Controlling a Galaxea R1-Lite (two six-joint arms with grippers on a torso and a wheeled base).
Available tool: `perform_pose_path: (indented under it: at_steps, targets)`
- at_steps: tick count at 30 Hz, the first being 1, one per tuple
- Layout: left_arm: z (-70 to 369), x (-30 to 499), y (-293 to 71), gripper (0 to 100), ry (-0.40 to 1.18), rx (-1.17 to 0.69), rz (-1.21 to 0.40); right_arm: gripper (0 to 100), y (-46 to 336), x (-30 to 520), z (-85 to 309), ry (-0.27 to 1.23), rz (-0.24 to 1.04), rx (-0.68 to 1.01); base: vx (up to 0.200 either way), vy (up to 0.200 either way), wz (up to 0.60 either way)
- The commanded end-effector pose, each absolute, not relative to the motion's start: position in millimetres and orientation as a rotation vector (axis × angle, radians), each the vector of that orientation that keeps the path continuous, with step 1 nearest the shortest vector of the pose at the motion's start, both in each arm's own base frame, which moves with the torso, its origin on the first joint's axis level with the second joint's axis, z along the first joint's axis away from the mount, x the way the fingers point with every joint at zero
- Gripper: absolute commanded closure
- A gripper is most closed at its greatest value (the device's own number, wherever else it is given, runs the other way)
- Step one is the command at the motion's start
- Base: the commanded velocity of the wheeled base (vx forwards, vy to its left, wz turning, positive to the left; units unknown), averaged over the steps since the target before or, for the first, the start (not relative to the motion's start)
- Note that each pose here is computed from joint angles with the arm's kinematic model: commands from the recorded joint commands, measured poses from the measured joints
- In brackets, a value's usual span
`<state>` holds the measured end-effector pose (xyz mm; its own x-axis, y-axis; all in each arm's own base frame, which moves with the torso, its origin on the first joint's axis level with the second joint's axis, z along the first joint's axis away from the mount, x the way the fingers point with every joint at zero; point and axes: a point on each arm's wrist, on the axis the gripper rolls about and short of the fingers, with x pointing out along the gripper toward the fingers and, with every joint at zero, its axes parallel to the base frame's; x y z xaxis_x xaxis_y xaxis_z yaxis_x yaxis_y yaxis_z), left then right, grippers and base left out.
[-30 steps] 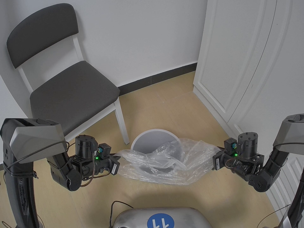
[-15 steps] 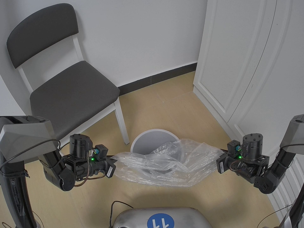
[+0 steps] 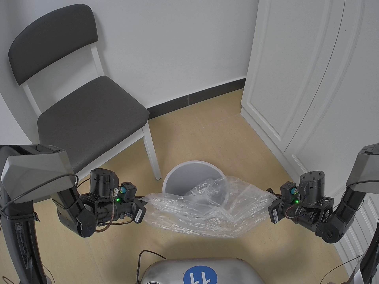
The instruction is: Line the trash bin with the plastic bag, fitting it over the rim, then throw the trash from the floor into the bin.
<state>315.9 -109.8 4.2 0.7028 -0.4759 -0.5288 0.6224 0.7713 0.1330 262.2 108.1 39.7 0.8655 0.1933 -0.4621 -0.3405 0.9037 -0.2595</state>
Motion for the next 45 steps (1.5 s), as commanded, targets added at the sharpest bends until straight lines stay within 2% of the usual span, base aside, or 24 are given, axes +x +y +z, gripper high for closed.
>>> perform_pose_path:
  at_steps: [1,6,10,19,31,39,41,45]
  targets:
    - [-12.6,325.3,-112.2,100,0.523,0.312,-0.614,100,114.4,278.9,14.2,0.493,0.280,-0.349,0.000,0.000,0.00]
    - [-19.6,336.4,-113.8,100,0.514,0.309,-0.593,100,120.7,296.7,-5.4,0.502,0.255,-0.302,0.000,0.000,0.00]
    - [-24.2,350.8,-115.7,100,0.480,0.331,-0.497,100,129.5,312.0,-14.5,0.452,0.205,-0.243,0.000,0.000,0.00]
    - [-29.9,379.3,-122.1,100,0.308,0.309,-0.352,100,154.5,333.0,-21.7,0.318,0.200,-0.111,0.000,0.000,0.00]
    - [-28.5,389.6,-129.7,100,0.174,0.240,-0.356,100,157.1,330.6,-20.0,0.294,0.207,-0.099,0.000,0.000,0.00]
    - [-38.5,384.2,-124.6,100,0.242,0.247,-0.376,100,151.3,326.4,-30.2,0.342,0.202,-0.142,0.000,0.000,0.00]
    - [-44.5,377.5,-120.8,100,0.302,0.248,-0.415,100,144.7,325.4,-37.5,0.367,0.193,-0.190,0.000,0.000,0.00]
    - [-45.3,376.2,-118.9,100,0.309,0.236,-0.455,100,142.0,322.1,-42.1,0.387,0.194,-0.220,0.000,0.000,0.00]
